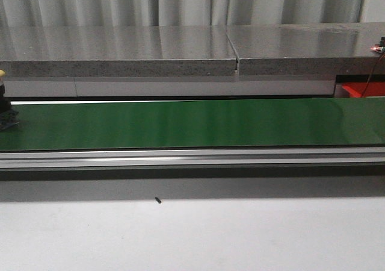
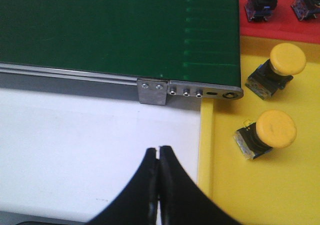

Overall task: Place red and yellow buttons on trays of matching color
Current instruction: 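Grasp a red button with the left gripper and carry it over the belt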

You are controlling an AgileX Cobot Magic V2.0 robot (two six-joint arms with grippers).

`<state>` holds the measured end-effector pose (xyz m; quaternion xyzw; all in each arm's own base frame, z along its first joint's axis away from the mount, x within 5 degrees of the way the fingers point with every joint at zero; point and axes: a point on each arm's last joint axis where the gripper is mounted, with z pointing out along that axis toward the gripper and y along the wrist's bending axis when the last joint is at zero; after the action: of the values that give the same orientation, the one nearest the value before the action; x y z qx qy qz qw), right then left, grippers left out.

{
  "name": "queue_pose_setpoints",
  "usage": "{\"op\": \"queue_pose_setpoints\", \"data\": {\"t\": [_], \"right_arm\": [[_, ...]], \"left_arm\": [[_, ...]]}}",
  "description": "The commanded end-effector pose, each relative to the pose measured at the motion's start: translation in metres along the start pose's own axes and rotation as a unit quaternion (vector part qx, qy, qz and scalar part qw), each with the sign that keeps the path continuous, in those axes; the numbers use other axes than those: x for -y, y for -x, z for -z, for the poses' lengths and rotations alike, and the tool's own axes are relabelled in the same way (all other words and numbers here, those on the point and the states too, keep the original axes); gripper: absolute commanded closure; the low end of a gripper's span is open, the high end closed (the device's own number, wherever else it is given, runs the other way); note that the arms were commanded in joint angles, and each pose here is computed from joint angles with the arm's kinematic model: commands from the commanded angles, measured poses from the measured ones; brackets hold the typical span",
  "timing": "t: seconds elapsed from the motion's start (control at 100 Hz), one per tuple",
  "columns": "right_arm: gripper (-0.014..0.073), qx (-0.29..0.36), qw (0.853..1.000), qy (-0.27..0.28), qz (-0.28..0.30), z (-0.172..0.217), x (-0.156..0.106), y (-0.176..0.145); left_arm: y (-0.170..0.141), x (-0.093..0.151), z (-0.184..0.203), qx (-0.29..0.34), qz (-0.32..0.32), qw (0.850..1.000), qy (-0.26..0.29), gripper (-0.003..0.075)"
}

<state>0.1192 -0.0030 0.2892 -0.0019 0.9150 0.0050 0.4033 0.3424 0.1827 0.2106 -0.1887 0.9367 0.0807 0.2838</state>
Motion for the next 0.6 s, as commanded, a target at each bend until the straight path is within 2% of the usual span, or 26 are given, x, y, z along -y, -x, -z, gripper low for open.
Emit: {"op": "queue_pose_setpoints", "data": {"t": [0.0,0.41,0.48,0.59], "right_arm": [[0.0661,0.038,0.999,-0.003,0.003,0.005,0.001,0.011],[0.0661,0.038,0.999,-0.003,0.003,0.005,0.001,0.011],[0.0661,0.038,0.999,-0.003,0.003,0.005,0.001,0.011],[0.0661,0.038,0.999,-0.003,0.003,0.005,0.001,0.011]], "left_arm": [[0.019,-0.003,0.011,0.07,0.004,0.998,0.009,0.0103],[0.019,-0.004,-0.021,0.1,-0.012,0.995,0.018,0.0108],[0.02,-0.005,-0.023,0.107,-0.023,0.994,0.022,0.0156],[0.023,-0.005,-0.022,0.123,-0.028,0.992,0.025,0.0295]]}}
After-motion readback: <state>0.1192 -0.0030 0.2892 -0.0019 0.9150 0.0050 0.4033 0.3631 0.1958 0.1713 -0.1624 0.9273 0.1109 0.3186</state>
